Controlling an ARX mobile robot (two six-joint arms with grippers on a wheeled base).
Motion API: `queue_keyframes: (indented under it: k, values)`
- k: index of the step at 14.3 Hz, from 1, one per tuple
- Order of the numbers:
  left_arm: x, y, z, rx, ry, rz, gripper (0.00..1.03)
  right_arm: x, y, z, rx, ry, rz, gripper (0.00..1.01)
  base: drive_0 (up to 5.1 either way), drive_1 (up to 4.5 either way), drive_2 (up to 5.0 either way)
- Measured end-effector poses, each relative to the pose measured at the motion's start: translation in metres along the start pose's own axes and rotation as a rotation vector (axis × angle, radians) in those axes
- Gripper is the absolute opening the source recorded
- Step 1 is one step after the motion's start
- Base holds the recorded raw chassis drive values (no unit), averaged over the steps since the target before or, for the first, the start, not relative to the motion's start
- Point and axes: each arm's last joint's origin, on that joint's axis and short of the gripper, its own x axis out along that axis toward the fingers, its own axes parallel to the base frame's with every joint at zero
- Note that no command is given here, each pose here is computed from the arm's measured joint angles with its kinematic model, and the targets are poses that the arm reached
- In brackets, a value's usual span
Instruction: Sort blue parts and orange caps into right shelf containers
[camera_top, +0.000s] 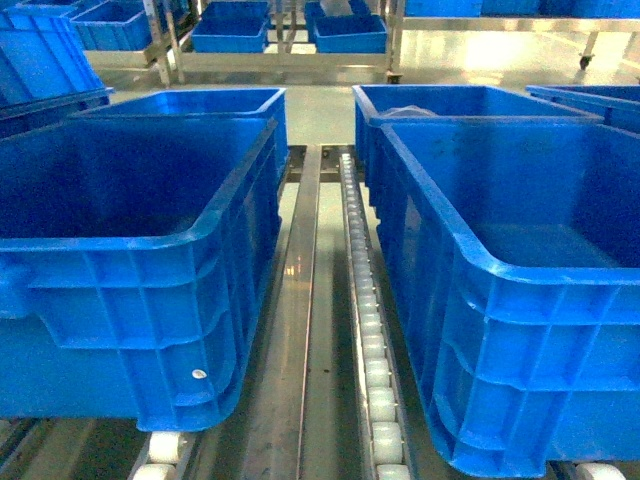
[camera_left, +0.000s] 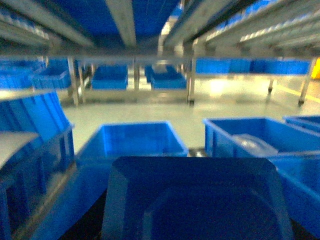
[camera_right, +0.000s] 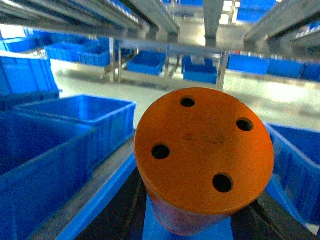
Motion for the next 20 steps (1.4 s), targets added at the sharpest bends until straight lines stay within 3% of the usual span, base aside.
queue_keyframes:
  k: [1, 3, 4, 6, 8, 9, 10, 12, 13, 15, 16, 18, 20]
  values:
    - [0.031, 0.008, -0.02, -0.026, 0.114, 0.02, 0.43, 0.034, -0.006, -0.016, 0.026, 0.112, -0.032, 0.41, 0.0, 0.0, 0.0]
    - [0.059, 0.014, -0.046, -0.072, 0.214, 0.049, 0.43, 0.072, -0.01, -0.04, 0.047, 0.235, -0.061, 0.41, 0.0, 0.0, 0.0]
    - [0.063, 0.015, -0.054, -0.087, 0.225, 0.063, 0.43, 0.081, -0.008, -0.041, 0.047, 0.24, -0.06, 0.56, 0.0, 0.0, 0.0]
    - [0.063, 0.014, -0.047, -0.124, 0.183, 0.032, 0.7, 0.084, -0.006, -0.029, 0.041, 0.174, -0.056, 0.86, 0.0, 0.0, 0.0]
    - [0.062, 0.014, -0.048, -0.121, 0.19, 0.033, 0.88, 0.084, -0.007, -0.029, 0.034, 0.178, -0.09, 1.0, 0.0, 0.0, 0.0]
    - [0.059, 0.012, -0.049, -0.108, 0.197, 0.047, 0.99, 0.082, -0.008, -0.031, 0.024, 0.187, -0.117, 0.97, 0.0, 0.0, 0.0]
    - [0.052, 0.01, -0.051, -0.091, 0.216, 0.074, 0.98, 0.08, -0.008, -0.033, 0.019, 0.203, -0.128, 0.98, 0.0, 0.0, 0.0]
    - [0.052, 0.008, -0.05, -0.073, 0.205, 0.079, 0.97, 0.08, -0.009, -0.032, 0.017, 0.188, -0.136, 0.97, 0.0, 0.0, 0.0]
    - [0.046, 0.003, -0.05, -0.047, 0.164, 0.11, 0.86, 0.069, -0.009, -0.033, 0.035, 0.127, -0.178, 0.84, 0.0, 0.0, 0.0]
    - [0.016, -0.004, -0.055, -0.028, 0.168, 0.105, 0.66, 0.038, -0.009, -0.041, 0.051, 0.122, -0.196, 0.64, 0.0, 0.0, 0.0]
    - [0.0, -0.006, -0.058, -0.027, 0.169, 0.108, 0.52, 0.02, -0.01, -0.046, 0.054, 0.125, -0.205, 0.49, 0.0, 0.0, 0.0]
    - [-0.02, -0.008, -0.062, -0.027, 0.18, 0.11, 0.34, 0.0, -0.007, -0.053, 0.055, 0.133, -0.201, 0.31, 0.0, 0.0, 0.0]
    - [-0.037, -0.009, -0.064, -0.027, 0.181, 0.113, 0.15, -0.019, -0.012, -0.057, 0.057, 0.138, -0.185, 0.12, 0.0, 0.0, 0.0]
